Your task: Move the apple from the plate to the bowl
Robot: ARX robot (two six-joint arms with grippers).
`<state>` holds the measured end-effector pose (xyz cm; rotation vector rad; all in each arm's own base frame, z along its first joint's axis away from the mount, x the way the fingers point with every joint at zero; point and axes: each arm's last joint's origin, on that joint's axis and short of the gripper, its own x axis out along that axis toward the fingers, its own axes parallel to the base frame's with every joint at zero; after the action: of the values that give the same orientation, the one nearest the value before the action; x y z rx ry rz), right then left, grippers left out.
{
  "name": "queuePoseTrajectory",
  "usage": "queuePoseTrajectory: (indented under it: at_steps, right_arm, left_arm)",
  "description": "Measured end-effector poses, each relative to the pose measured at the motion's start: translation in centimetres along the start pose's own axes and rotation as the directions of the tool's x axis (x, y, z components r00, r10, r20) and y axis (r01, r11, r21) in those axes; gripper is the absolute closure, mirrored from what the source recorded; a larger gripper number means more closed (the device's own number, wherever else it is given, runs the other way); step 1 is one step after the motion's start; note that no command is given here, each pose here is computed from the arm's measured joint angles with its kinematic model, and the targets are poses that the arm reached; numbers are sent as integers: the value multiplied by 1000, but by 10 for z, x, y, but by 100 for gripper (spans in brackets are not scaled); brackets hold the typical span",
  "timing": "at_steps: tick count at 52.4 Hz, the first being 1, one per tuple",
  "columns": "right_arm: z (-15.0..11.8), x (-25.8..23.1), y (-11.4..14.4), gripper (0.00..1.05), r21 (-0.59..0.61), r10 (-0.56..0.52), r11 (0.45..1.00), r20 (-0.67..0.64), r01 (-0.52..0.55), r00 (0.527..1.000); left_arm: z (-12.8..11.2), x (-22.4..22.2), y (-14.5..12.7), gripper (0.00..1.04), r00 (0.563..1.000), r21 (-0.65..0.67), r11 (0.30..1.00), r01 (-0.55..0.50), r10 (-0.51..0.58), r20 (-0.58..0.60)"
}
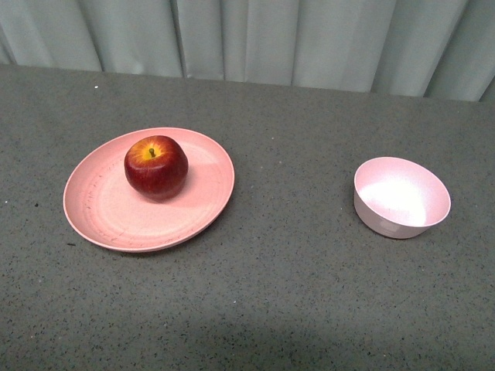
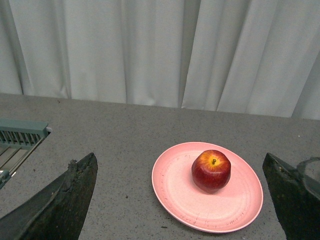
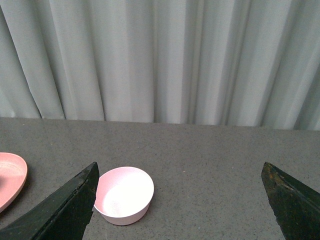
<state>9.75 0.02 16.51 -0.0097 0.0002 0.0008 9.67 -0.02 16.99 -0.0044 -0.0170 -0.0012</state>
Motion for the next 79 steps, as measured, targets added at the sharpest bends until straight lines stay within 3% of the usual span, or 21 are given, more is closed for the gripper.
queuePoseTrajectory:
  at_steps: [79]
  right_arm:
    - [0, 0, 0, 9, 0, 0, 1000, 0, 0, 1000]
  left_arm:
    - [0, 0, 0, 7, 1000, 0, 1000, 0, 0, 0]
